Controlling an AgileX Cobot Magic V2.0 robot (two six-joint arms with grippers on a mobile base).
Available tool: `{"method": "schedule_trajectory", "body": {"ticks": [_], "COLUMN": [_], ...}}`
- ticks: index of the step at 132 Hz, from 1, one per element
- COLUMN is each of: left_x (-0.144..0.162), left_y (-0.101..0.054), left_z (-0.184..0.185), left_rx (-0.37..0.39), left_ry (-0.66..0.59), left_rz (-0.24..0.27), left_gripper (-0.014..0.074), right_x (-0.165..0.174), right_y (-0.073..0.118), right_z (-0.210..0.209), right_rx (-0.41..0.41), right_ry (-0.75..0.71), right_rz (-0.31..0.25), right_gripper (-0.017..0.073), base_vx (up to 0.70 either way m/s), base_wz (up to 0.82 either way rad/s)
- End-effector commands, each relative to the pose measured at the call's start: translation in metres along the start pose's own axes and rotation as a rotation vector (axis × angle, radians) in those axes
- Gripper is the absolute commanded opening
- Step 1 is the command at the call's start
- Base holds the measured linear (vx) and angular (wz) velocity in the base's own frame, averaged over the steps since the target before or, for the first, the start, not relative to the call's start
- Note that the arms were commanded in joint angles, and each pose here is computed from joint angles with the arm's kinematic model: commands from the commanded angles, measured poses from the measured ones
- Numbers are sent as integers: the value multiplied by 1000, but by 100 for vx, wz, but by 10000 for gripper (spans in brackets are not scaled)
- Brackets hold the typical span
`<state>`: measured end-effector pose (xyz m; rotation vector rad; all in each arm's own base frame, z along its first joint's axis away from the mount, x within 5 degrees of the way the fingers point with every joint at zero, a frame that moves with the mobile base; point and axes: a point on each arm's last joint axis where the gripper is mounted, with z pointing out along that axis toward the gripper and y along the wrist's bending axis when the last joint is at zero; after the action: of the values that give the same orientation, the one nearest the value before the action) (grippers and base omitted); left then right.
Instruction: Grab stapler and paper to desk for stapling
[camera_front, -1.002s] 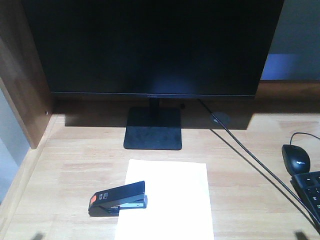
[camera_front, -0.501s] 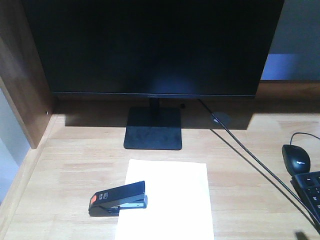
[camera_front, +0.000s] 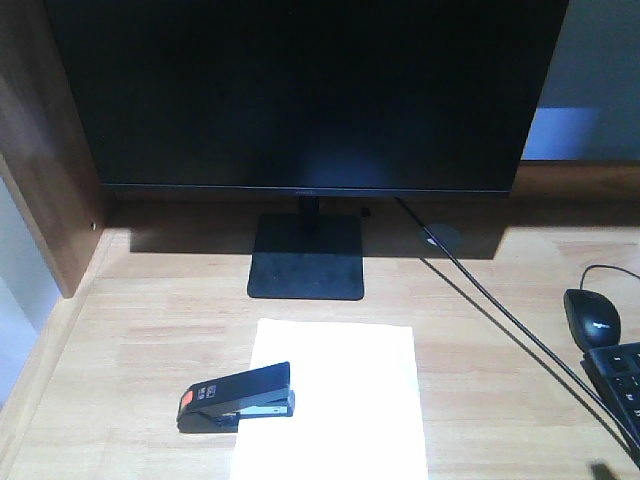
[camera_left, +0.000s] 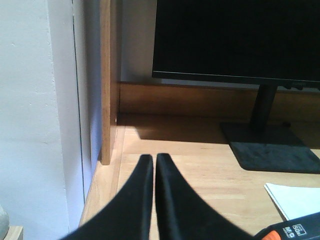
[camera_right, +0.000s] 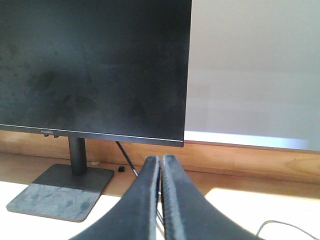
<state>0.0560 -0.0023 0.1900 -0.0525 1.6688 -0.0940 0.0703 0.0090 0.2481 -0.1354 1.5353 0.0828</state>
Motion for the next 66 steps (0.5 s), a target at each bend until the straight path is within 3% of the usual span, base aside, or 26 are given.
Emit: {"method": "schedule_trajectory", "body": {"ticks": [1,66], "left_x": [-5,-4], "left_y": [0,0], "left_z": [-1,-1], "left_rx": [0,0], "left_ry": [-89,-79], "left_rz": [-9,-11], "left_gripper": [-6,-6], "right_x": [-9,-9], "right_y": [0,0], "right_z": [0,0], "right_rx": [-8,-8], "right_ry": [-20,-20], "right_rz": [-20,-20], "right_gripper": [-6,-6], "base_vx": [0,0], "base_wz": [0,0]}}
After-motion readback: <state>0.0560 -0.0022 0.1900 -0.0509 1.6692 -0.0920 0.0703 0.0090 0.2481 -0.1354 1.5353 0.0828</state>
